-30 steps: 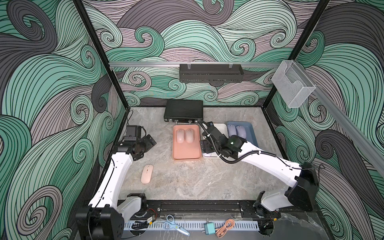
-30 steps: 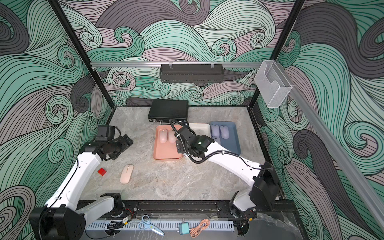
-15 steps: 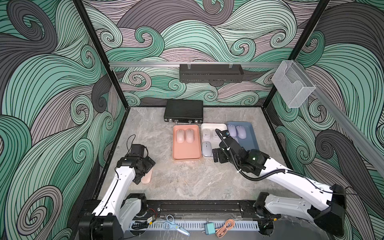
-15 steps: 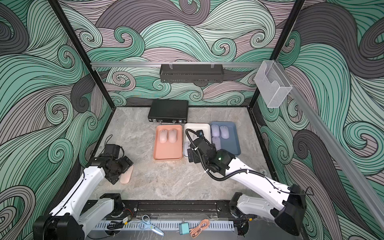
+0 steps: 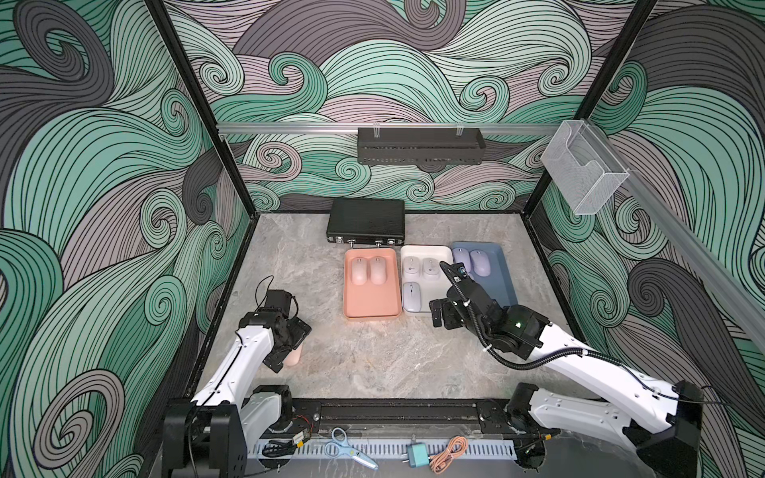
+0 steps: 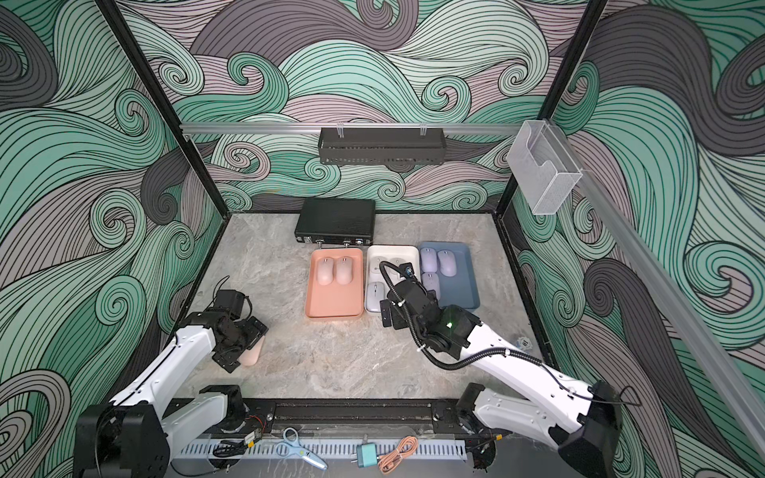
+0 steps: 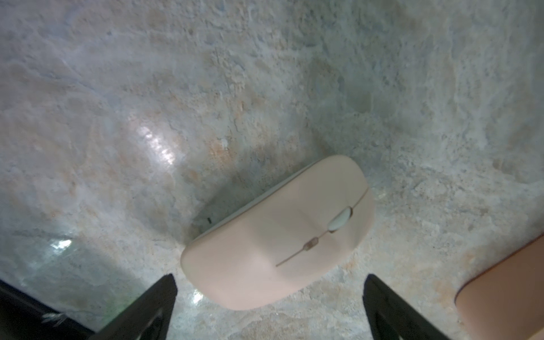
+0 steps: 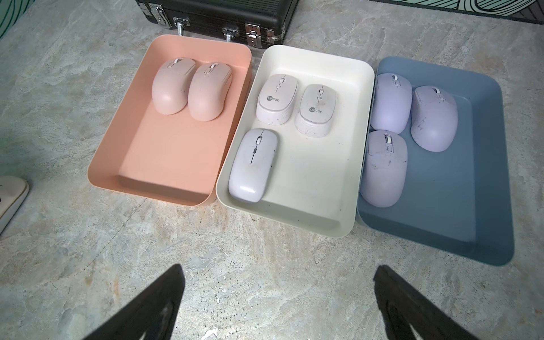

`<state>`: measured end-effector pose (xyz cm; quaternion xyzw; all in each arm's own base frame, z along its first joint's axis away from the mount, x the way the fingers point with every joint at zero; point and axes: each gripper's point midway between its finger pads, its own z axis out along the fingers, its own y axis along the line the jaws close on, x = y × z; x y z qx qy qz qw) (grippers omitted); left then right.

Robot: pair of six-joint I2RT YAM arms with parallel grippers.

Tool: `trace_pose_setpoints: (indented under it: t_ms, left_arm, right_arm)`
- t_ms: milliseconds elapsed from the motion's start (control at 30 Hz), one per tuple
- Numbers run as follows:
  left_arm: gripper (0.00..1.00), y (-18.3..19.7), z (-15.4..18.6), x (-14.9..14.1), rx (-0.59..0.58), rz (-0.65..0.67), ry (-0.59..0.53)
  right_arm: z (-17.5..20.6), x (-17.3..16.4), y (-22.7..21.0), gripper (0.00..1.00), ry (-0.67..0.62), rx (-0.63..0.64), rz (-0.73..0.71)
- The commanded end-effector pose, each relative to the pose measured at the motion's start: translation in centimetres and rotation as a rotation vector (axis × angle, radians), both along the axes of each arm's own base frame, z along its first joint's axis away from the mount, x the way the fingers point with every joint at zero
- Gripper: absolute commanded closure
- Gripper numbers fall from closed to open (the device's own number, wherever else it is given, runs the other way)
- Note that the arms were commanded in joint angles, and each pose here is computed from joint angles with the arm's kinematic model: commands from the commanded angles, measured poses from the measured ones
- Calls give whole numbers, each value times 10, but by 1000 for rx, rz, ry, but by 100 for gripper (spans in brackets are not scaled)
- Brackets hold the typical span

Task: Place the mice by color into the storage box
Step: Adjust the mouse at the center of the board.

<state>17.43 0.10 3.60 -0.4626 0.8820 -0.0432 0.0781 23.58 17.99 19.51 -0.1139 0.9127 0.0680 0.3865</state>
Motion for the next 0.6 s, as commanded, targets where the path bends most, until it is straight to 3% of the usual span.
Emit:
trace_pose_setpoints:
  t_ms: [0,367,567]
  left_arm:
    - [2,-7,-6,4,-50,-12,-9]
    - [2,-37,-4,18,-189,-103,-54]
    - [3,-18,7,16,-42,-144,3]
  right_arm:
    - [3,2,-7,0,-24,-2,-23]
    - [0,6,-5,0,-21,-6,-25]
    - [0,7,3,0,-13,1,-2]
